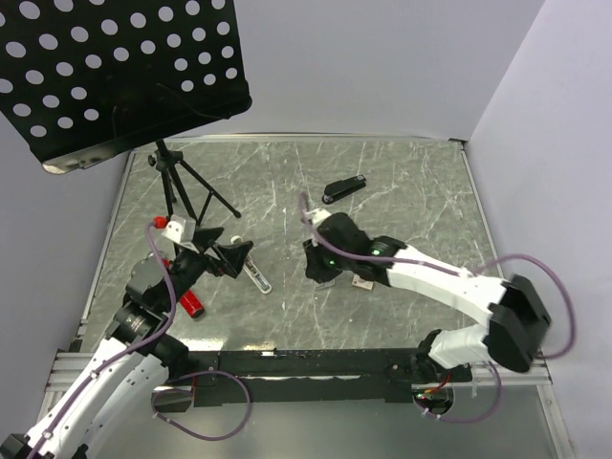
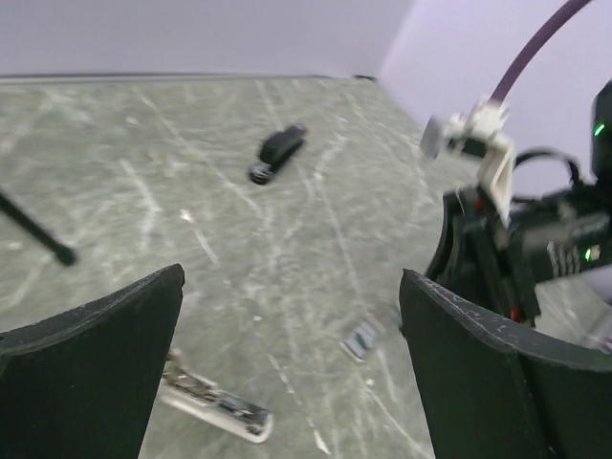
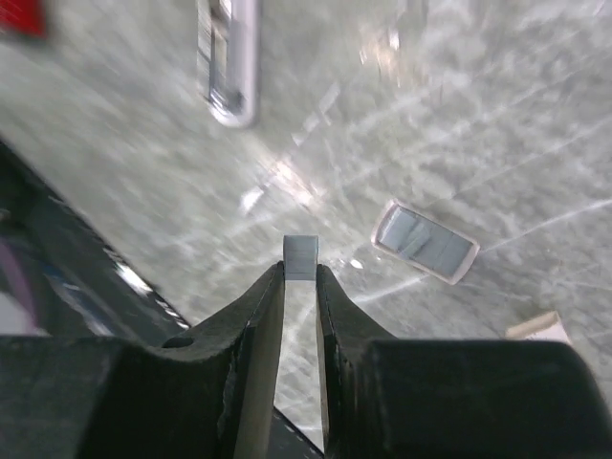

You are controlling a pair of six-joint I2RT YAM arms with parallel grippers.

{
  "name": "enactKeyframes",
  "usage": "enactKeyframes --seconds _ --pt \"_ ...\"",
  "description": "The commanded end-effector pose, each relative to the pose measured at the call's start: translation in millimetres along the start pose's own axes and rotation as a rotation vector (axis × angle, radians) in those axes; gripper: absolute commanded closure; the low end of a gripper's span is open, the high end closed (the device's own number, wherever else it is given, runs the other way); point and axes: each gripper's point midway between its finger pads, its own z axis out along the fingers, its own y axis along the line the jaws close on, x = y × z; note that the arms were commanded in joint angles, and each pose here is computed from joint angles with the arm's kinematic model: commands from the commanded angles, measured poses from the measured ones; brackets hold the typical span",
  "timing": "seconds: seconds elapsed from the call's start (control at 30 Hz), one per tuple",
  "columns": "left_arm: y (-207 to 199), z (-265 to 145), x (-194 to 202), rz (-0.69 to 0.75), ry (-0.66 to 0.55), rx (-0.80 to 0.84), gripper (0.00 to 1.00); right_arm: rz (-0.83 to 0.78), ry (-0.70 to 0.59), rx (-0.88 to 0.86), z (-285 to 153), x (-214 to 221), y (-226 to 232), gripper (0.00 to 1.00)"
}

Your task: Load the staples into the stapler

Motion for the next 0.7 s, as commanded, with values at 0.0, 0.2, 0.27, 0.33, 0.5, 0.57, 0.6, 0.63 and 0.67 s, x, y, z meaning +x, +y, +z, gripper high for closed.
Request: enactKeyframes --seconds 0.0,0.2,0.27,0.33,0.5,0.57,0.6,0.63,0.67 --pt "-42.1 5.7 -14.3 -0.068 -0.006 0.206 0.01 0.064 -0.257 -0.148 -37.1 -46.8 21.6 0.74" --pt "-65.6 20.8 -7.1 -0.491 0.11 0.24 0.01 0.039 -0.488 -0.216 -78.2 -74.4 31.3 0.73" --pt "-70.3 24.2 -6.2 -0.583 0.144 0.231 0.01 0.018 -0.54 -0.223 -86.5 -76.8 31.2 0.73" --pt "-74.6 29.2 -0.1 -0.718 0.197 0.198 0.01 -0.009 -0.593 -0.236 -94.4 -82.6 33.6 0.72" --pt "-92.4 36.6 6.9 -0.971 0.286 0.168 0.03 -0.053 -0.649 -0.258 -100.5 -90.0 37.8 0.72" --pt "-94.8 39.7 6.0 -1.017 0.299 0.146 0.05 -0.064 -0.67 -0.259 -103.3 -94.5 38.5 0.72" --pt "-98.2 41.1 10.5 -1.053 0.326 0.133 0.06 -0.066 -0.674 -0.265 -104.4 -95.6 39.8 0.72" --pt "-98.8 42.5 11.0 -1.068 0.331 0.124 0.07 -0.069 -0.678 -0.263 -104.4 -97.2 39.8 0.72" --pt "-101.1 44.4 11.1 -1.078 0.341 0.119 0.07 -0.069 -0.675 -0.254 -102.7 -97.3 38.2 0.72"
